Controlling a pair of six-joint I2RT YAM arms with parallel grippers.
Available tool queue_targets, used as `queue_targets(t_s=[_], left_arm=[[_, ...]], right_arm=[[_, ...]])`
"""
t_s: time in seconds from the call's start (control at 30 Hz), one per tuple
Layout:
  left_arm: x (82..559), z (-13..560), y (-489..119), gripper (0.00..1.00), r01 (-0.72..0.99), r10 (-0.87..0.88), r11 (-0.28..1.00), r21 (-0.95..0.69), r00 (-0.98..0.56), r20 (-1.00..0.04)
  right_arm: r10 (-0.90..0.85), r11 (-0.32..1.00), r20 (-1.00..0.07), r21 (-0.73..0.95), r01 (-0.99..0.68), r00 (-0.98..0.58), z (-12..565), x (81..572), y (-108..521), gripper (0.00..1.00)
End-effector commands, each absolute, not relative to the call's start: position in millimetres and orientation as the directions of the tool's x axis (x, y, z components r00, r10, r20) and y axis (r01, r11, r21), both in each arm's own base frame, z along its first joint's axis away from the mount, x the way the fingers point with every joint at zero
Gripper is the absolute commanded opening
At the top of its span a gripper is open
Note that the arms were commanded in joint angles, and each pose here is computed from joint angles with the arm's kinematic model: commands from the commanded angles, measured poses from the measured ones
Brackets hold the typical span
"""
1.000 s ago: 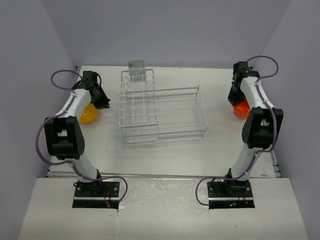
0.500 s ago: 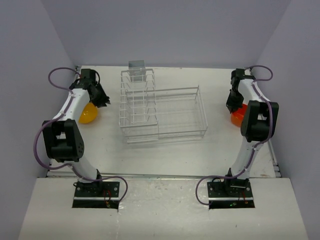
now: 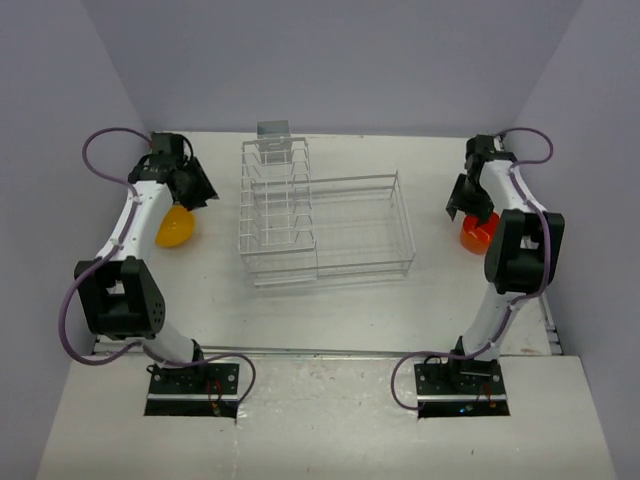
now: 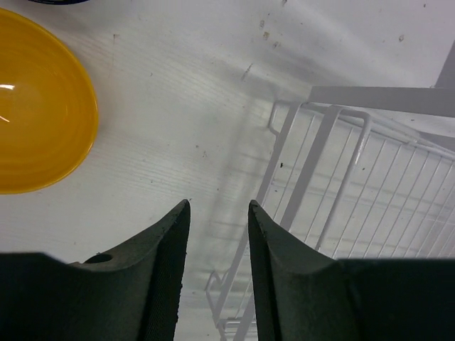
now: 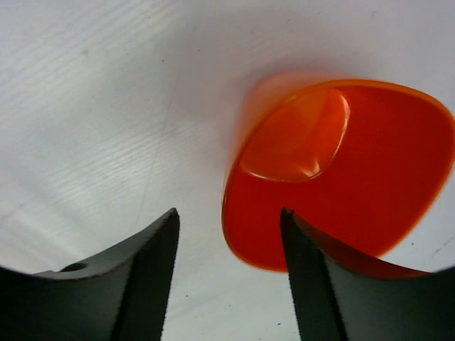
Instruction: Unload the bowls from the dish rack
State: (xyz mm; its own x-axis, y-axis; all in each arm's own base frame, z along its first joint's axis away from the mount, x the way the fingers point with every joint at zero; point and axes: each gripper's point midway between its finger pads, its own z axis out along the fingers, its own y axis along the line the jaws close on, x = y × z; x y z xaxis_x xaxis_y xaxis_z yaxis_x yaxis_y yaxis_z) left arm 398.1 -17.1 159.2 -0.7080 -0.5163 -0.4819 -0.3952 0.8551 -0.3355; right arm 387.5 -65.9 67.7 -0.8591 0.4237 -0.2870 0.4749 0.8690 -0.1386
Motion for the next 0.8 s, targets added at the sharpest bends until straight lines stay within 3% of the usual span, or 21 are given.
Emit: queue_targets(t_s=[0.0, 0.23, 0.27, 0.4, 0.6, 0.7, 0.77], left_arm=[[402, 203, -13, 0.40, -0.348, -0.508, 0.861, -0.371, -0.644, -0.573], [394, 243, -14, 0.43, -0.274, -0.466, 0.884, -0.380, -0.592, -0.657], [390, 241, -18, 0.43, -0.259, -0.461, 0.885, -0.386, -0.603, -0.651], [369, 250, -24, 0.50, -0.212, -0.432, 0.899, -0.384, -0.581, -0.690], [334, 248, -24, 0.61, -0.199, -0.400, 0.915, -0.351, -0.560, -0.725], [323, 252, -24, 0.68, -0.185, -0.397, 0.916, -0.355, -0.536, -0.745], [318, 260, -23, 0.82, -0.172, -0.393, 0.918, -0.357, -0.515, -0.762]], right_arm=[[0.427, 0.864, -0.479, -0.034, 0.502, -0.767, 145, 398, -61, 0.62], [0.375, 0.925, -0.673, 0.227, 0.304, -0.638, 268, 375, 2, 0.83], [0.350, 0.937, -0.681, 0.267, 0.227, -0.643, 277, 371, 16, 0.98], [0.246, 0.943, -0.706, 0.333, -0.004, -0.664, 295, 334, 75, 0.99], [0.234, 0.898, -0.716, 0.418, -0.136, -0.657, 285, 270, 97, 0.99], [0.224, 0.894, -0.718, 0.421, -0.154, -0.659, 275, 246, 96, 0.99], [0.228, 0.902, -0.713, 0.412, -0.132, -0.663, 270, 236, 91, 0.99]])
